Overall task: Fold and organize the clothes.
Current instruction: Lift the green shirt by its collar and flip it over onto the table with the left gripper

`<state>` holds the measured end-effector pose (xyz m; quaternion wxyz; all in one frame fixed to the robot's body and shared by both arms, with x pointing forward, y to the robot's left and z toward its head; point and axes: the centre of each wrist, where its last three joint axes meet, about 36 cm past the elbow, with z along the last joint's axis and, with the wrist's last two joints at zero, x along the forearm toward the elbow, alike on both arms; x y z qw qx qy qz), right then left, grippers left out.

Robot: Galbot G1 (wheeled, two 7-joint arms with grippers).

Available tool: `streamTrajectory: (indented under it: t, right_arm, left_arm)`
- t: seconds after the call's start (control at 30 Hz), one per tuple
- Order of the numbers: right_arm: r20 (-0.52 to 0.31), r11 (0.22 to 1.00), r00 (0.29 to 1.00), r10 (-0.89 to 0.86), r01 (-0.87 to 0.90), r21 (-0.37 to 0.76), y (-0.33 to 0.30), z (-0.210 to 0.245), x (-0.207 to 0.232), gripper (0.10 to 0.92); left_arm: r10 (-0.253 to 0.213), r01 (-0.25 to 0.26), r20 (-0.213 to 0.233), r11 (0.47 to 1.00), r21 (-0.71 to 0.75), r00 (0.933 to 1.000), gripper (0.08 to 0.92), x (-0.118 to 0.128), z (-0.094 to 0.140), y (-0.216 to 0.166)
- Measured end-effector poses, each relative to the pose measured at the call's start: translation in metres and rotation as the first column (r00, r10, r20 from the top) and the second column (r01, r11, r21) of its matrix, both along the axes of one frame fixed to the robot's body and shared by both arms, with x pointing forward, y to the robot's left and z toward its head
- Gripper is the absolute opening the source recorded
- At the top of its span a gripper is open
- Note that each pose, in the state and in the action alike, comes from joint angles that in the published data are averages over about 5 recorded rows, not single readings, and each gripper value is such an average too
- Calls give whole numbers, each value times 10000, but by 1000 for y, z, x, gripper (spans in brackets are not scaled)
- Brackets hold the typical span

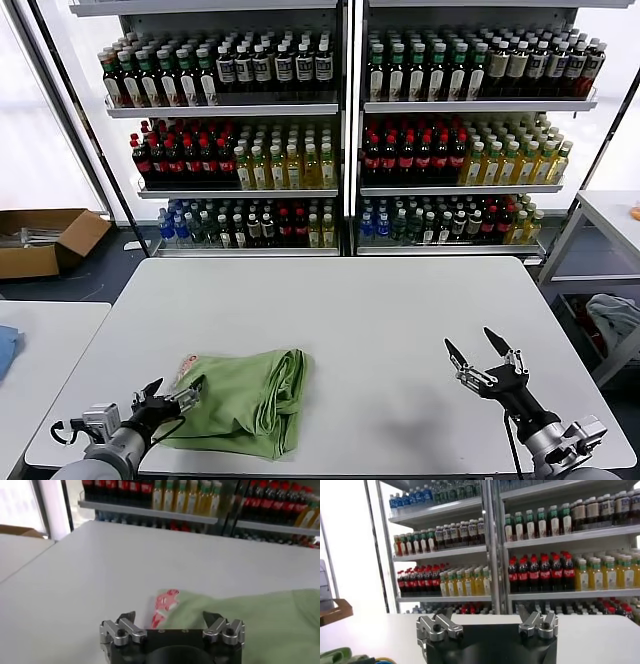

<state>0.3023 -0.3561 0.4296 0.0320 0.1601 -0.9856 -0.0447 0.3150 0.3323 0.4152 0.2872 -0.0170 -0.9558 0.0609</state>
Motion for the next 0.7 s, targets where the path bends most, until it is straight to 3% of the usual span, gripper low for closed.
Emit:
streamTrajectory:
  t: [0.33,0.7]
  right_arm:
    - [38,10000,10000,-56,56,-2,-6,2,6,823]
    - [115,10000,9999,-32,31,47,-6,4,10,823]
  left_arm:
    - [-16,11,-275,9998,-180,9996,541,-9,-18,-16]
    - [295,-294,126,9995,-95,9995,229,-12,-26,-31]
